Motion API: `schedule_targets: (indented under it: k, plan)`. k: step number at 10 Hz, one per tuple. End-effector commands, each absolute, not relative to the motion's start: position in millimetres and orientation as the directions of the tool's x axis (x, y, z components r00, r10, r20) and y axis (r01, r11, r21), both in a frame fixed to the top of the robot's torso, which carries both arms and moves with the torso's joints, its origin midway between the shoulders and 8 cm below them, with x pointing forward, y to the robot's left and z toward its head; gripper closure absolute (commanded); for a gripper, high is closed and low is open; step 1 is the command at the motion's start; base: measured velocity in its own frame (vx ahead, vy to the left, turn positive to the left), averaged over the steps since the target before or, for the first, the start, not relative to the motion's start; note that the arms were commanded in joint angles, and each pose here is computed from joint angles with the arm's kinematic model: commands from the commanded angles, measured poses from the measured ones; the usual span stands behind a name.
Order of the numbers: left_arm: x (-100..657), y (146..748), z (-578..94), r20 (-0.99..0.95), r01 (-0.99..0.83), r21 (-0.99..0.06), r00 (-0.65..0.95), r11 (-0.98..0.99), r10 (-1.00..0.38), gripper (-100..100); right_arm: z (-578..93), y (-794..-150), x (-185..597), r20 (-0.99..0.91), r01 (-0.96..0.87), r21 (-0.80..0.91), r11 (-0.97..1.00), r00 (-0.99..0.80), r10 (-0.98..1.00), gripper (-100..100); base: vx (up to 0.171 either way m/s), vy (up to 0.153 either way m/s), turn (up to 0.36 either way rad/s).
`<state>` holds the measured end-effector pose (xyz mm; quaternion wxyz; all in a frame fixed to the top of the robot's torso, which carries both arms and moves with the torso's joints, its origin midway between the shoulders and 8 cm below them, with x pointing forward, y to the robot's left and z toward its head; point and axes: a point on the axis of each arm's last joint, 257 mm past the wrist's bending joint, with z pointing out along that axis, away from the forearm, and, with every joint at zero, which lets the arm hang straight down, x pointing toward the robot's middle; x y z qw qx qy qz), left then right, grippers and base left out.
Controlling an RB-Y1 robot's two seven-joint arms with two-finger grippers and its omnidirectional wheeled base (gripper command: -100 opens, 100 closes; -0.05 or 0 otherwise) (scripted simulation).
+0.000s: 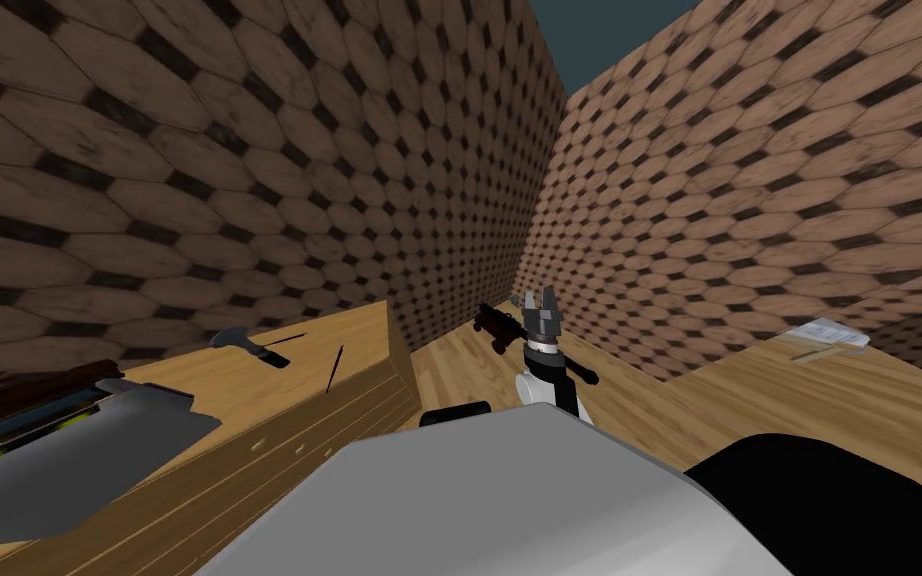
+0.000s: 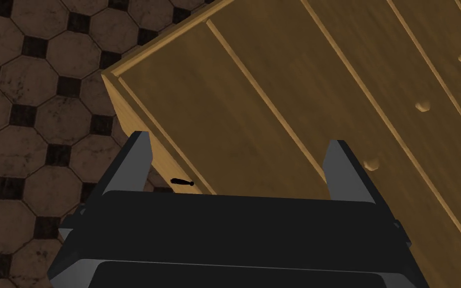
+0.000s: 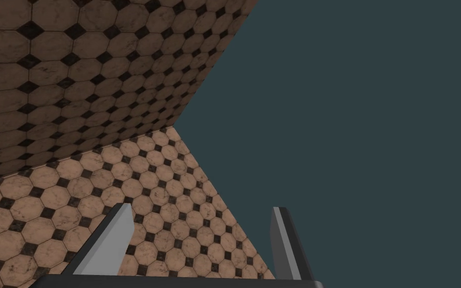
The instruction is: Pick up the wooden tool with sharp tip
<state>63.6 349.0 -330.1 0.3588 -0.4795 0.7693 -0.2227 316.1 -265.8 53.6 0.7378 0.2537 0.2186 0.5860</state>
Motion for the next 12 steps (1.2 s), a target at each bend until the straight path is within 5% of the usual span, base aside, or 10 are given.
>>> schedule_targets:
  k: [1, 12]
  plan:
    - [48, 352, -333, -0.334, -0.606, -0.658, -0.297, 0.447, -0.895, -100, 54, -266, 316, -0.025, -0.754, 0.631, 0.184, 0.218, 0.976, 0, 0.077, -0.045, -0.052]
    - [-111, 423, -334, -0.261, -0.773, -0.261, -0.520, 0.578, -0.813, -100, 54, -266, 316, -0.025, -0.754, 0.631, 0.185, 0.218, 0.976, 0, 0.133, -0.012, -0.138]
